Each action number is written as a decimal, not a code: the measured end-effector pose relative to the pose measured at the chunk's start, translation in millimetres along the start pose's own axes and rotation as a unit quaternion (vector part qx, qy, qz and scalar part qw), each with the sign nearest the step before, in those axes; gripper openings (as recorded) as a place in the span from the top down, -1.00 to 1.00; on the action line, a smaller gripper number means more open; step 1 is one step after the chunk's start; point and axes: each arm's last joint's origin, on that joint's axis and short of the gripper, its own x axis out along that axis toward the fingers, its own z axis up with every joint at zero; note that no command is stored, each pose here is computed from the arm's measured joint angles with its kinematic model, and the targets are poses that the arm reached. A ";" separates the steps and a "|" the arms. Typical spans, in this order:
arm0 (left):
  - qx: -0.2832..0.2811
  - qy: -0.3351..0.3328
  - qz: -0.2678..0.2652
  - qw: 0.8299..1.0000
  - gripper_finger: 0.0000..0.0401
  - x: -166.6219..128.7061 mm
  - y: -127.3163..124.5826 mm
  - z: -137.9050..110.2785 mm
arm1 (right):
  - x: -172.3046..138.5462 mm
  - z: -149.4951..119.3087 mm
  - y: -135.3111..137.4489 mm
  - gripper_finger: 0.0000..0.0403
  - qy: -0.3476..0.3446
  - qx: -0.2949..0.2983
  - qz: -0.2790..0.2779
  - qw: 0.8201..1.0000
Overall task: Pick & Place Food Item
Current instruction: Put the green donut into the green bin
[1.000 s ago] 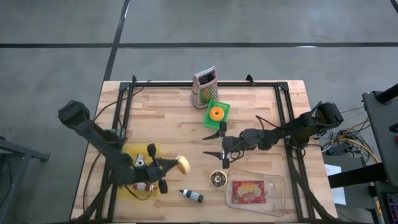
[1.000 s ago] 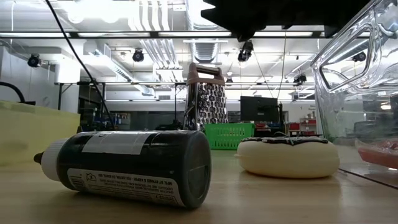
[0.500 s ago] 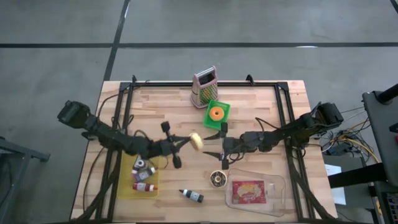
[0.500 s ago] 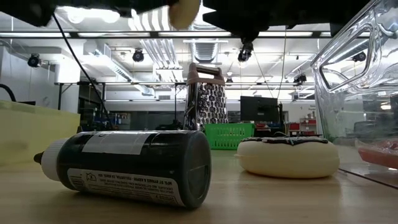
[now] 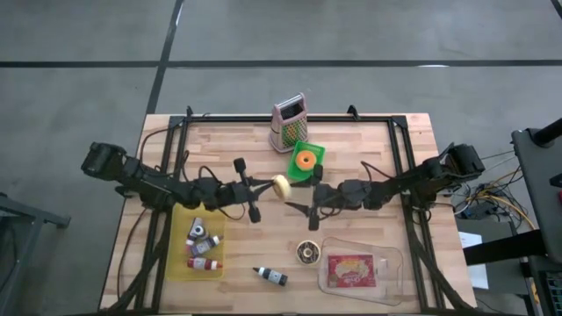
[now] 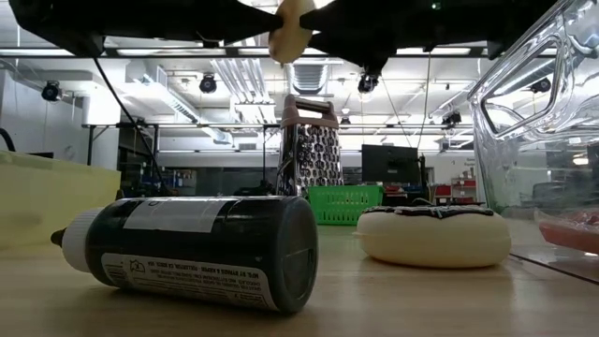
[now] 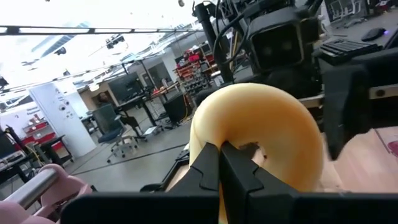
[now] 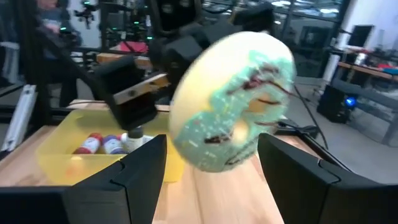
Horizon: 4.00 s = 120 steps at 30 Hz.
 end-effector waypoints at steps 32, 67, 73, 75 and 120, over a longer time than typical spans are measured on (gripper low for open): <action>-0.002 -0.010 -0.028 1.000 1.00 0.6 -0.7 -0.5 | 9.2 11.9 -5.9 0.93 -0.003 -0.005 -0.019 1.000; -0.015 0.016 -0.043 0.999 -0.19 -7.6 6.5 5.6 | 8.5 2.5 -8.4 0.95 0.044 -0.030 -0.057 0.997; -0.028 0.025 -0.041 0.998 -0.21 -20.8 20.8 18.8 | 8.2 -0.3 -8.9 0.95 0.058 -0.036 -0.068 0.995; -0.039 0.031 -0.043 0.998 -0.21 -25.1 24.5 21.4 | 7.9 -2.2 -9.3 0.95 0.068 -0.040 -0.076 0.994; -0.076 0.079 -0.057 0.992 -0.20 -48.0 26.9 3.7 | 38.6 -13.2 -120.5 0.95 0.484 0.016 -0.091 0.870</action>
